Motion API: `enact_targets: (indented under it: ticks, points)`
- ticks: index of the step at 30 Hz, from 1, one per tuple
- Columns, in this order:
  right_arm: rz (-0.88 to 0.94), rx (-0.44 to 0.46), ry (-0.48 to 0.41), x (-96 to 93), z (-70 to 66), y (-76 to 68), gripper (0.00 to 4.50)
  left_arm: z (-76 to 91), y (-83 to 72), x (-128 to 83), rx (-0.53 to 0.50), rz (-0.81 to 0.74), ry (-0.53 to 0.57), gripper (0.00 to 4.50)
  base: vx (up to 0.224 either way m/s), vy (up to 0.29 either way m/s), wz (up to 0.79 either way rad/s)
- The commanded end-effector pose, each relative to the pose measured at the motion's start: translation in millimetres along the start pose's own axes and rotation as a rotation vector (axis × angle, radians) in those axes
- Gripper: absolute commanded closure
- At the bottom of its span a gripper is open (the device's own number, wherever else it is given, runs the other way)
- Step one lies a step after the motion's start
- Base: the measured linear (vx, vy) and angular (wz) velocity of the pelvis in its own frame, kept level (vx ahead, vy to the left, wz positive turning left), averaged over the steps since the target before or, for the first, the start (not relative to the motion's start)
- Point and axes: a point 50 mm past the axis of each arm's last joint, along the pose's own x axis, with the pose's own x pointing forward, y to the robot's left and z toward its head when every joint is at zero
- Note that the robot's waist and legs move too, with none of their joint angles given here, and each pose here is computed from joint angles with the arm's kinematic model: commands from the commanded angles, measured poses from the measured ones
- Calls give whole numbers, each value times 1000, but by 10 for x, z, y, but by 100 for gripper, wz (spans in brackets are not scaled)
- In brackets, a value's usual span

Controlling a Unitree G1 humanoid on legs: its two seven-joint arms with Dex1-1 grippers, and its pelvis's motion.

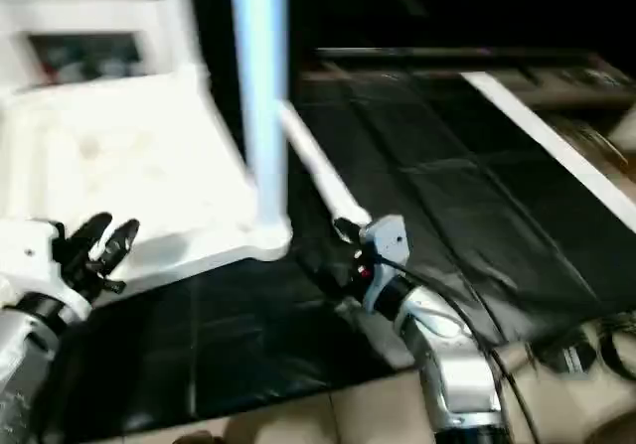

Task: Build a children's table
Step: Rotate leg to tighten

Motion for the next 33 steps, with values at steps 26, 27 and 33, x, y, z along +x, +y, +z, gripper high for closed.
enact_targets:
  ticks: [26,27,33]
  points:
    - [-478,61,-19,-301,58,-404,0,4,-176,112,59,-57,11,257,-10,4,6]
    - [-461,67,-11,-319,59,-392,0,-12,-192,115,42,-62,14,257,0,0,0]
    - [-414,63,78,-350,-14,-307,0,-60,-233,112,55,-42,24,257,0,0,0]
